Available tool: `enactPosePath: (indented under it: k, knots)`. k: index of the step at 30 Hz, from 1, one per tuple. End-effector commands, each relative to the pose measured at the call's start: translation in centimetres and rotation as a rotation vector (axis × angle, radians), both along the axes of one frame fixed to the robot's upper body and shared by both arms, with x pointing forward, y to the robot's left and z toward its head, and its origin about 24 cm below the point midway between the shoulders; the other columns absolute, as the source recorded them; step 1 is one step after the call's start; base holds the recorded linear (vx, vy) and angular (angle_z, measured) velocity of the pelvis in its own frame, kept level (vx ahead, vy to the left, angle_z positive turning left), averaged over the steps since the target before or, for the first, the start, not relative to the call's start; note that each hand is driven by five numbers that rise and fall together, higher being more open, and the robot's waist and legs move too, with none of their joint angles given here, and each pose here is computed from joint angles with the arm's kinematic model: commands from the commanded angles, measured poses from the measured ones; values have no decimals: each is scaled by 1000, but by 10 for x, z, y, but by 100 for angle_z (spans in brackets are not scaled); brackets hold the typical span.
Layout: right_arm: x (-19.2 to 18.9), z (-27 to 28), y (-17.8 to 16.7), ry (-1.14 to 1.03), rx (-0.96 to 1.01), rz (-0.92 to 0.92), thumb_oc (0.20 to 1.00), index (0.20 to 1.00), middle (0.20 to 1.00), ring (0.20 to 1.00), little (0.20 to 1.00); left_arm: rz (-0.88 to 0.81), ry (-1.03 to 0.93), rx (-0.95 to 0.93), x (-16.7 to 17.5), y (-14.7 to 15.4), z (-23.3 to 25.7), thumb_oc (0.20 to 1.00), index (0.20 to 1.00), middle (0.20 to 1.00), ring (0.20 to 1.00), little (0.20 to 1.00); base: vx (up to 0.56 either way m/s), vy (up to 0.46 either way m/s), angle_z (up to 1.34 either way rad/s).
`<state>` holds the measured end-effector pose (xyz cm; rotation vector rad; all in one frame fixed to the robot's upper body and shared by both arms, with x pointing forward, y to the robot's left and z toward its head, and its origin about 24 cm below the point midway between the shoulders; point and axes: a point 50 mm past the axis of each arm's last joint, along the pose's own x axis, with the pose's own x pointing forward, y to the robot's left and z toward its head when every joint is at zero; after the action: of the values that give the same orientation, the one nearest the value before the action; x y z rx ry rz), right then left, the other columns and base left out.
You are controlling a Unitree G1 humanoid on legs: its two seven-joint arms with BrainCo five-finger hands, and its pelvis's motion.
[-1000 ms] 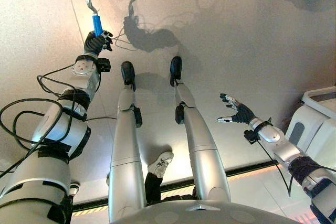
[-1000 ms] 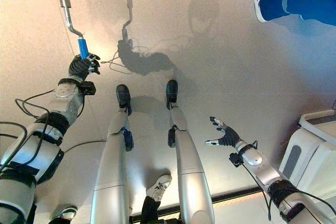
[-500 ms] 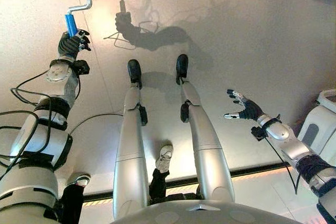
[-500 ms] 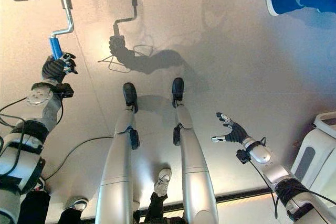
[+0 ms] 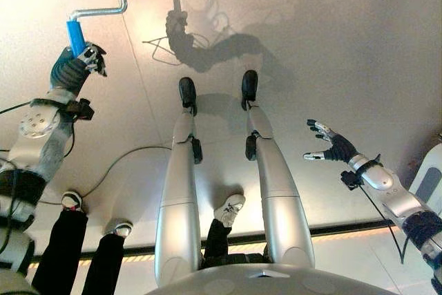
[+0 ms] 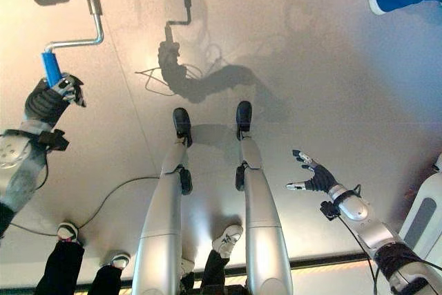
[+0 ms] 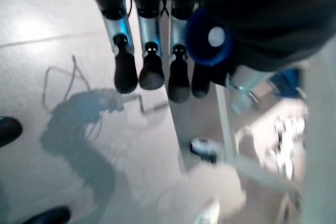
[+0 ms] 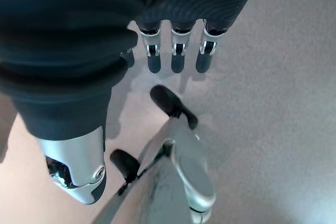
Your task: Raise the hospital bed
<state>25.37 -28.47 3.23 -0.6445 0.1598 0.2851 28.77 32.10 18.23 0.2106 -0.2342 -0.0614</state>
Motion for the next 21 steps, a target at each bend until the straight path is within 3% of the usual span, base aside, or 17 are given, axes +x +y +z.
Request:
enactPosePath:
  k: [1, 13, 21]
  knots:
    - [-23, -14, -13, 60, -7, -40, 1000, 1000, 1000, 1000, 1000, 144, 205, -20, -47, 37, -58, 200, 200, 200, 200, 200, 9, 5, -7]
    - [-29, -18, -17, 66, -30, -52, 1000, 1000, 1000, 1000, 1000, -36, 183, 23, -69, 12, -32, 200, 200, 200, 200, 200, 0, 0, 0]
    - [-30, -27, -17, 99, -57, -54, 1000, 1000, 1000, 1000, 1000, -306, 184, -2, -70, -38, -25, 200, 200, 200, 200, 200, 0, 0, 0]
